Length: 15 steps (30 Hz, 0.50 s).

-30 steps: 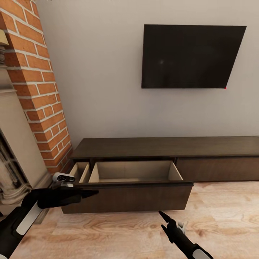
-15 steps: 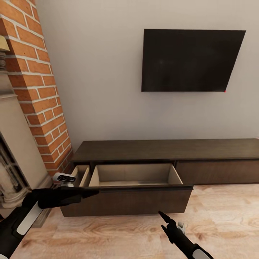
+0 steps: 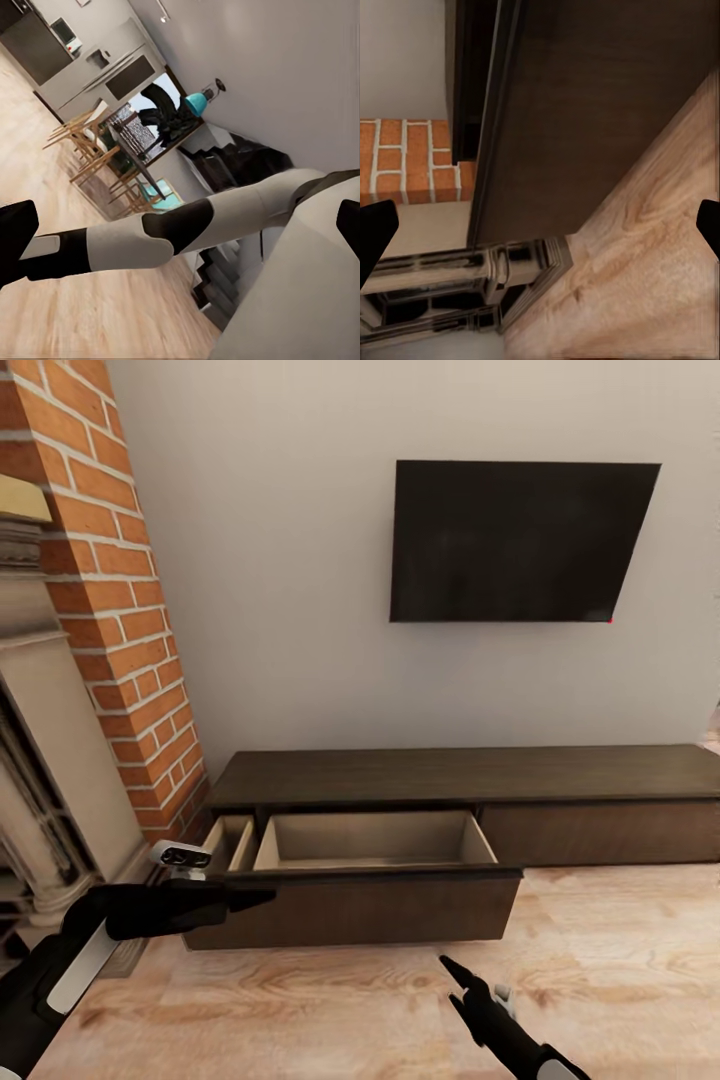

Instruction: Place each of the two pumpkins and all three candles from the living room inside a cabinet in the living room (use any cabinet), then make sure every cabinet is closed, and position the cauldron so it is next to a table in the living room.

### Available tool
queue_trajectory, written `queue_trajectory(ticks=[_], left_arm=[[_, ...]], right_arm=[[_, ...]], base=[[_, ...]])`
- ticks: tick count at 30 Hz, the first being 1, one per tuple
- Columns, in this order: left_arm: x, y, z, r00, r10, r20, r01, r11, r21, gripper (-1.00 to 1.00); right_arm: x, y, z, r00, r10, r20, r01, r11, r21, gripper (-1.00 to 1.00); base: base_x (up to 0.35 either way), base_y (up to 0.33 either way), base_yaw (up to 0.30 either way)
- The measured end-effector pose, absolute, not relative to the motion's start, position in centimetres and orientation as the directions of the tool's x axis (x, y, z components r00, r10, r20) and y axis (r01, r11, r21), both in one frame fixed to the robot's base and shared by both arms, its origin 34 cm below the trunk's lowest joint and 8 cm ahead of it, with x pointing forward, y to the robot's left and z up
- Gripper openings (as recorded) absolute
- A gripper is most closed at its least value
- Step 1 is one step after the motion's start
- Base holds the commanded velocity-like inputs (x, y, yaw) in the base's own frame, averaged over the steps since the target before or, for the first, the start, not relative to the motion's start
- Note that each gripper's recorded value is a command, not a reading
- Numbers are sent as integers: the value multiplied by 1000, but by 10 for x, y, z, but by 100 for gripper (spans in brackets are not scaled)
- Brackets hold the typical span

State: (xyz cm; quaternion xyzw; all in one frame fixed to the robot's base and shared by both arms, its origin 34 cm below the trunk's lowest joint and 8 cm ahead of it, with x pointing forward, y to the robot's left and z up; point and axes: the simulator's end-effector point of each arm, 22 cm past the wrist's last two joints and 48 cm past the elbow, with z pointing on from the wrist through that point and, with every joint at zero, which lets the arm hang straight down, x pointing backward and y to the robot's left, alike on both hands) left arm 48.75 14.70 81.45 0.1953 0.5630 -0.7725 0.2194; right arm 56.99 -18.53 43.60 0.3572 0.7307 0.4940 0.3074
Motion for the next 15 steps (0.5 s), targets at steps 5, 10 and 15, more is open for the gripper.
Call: queue_trajectory(ticks=[5,10,15], left_arm=[[491,147,824,-829,-119,-546,557,-269,-786,100],[494,147,833,-831,-120,-543,554,-270,-788,100],[498,147,842,-834,-120,-539,550,-269,-791,100]], right_arm=[[574,-189,447,-544,830,-124,203,274,940,100],[576,-190,456,-541,831,-129,203,278,939,100],[578,-191,464,-541,831,-129,207,280,937,100]], base=[[-337,0,-159],[-338,0,-201],[-321,0,-208]])
